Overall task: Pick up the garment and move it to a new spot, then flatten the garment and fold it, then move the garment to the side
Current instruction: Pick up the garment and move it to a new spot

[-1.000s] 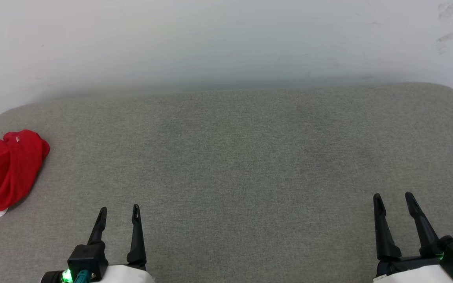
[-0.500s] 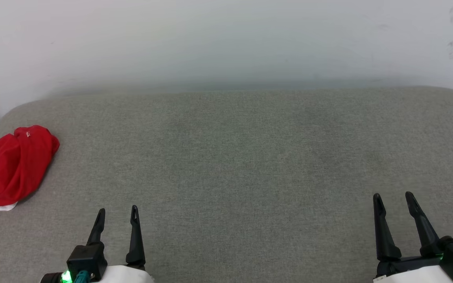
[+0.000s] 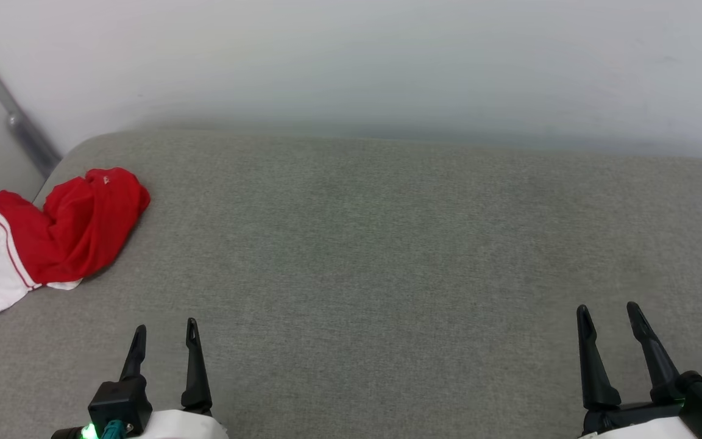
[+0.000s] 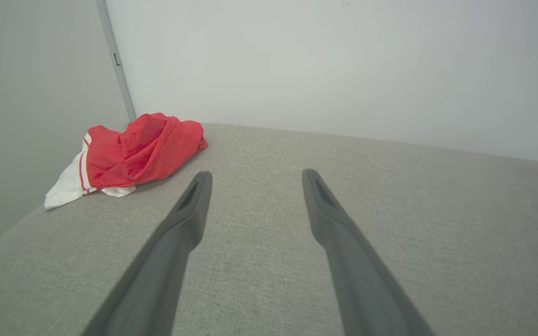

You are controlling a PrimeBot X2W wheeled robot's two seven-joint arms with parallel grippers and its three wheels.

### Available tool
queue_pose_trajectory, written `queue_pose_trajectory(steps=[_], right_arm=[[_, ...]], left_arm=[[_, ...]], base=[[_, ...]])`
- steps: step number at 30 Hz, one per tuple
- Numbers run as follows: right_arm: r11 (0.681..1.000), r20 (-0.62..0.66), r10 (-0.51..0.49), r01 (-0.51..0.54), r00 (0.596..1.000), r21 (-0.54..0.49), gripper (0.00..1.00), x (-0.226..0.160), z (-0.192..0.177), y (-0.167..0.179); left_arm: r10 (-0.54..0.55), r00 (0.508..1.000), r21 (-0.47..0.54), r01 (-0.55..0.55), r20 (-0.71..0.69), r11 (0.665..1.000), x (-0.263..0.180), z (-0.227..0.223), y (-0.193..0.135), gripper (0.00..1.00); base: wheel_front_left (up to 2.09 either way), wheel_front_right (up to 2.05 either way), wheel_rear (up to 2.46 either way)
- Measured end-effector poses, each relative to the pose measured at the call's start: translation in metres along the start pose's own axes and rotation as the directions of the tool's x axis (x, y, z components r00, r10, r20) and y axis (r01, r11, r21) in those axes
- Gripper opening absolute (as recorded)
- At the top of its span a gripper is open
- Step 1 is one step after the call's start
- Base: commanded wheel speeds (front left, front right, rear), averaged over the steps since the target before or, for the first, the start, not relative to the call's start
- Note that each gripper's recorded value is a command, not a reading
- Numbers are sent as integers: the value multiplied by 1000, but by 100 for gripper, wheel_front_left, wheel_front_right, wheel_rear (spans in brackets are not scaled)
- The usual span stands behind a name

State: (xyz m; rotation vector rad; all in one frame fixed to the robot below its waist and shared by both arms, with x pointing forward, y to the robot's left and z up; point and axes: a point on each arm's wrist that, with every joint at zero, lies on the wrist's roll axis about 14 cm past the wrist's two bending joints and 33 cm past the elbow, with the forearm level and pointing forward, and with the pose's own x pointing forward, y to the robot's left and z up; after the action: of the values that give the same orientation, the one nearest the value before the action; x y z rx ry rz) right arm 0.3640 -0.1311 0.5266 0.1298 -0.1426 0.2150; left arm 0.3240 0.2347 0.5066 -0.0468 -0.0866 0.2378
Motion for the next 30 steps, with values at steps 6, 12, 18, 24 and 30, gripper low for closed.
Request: queue_pose_trajectory(steps=[6, 12, 18, 24, 30], right_arm=[[997, -6, 71, -71, 997, 11, 100, 11, -4, 21], [990, -19, 142, -142, 990, 21, 100, 19, -9, 44], [976, -26, 215, -214, 976, 29, 100, 28, -14, 67], [962, -34, 273, -271, 961, 38, 100, 34, -18, 86], [950, -38, 312, -310, 949, 43, 100, 37, -20, 99]], left_arm=[[84, 996, -1, -84, 6, 997, -13, 3, 27, 100], [181, 983, -2, -181, 9, 984, -31, 5, 58, 100], [278, 960, -9, -278, 12, 960, -51, 7, 88, 100], [366, 930, -27, -366, 17, 930, -69, 10, 113, 100], [413, 911, -24, -412, 22, 911, -82, 12, 128, 100]], base=[[0, 0, 0], [0, 0, 0], [0, 0, 0], [0, 0, 0], [0, 0, 0]])
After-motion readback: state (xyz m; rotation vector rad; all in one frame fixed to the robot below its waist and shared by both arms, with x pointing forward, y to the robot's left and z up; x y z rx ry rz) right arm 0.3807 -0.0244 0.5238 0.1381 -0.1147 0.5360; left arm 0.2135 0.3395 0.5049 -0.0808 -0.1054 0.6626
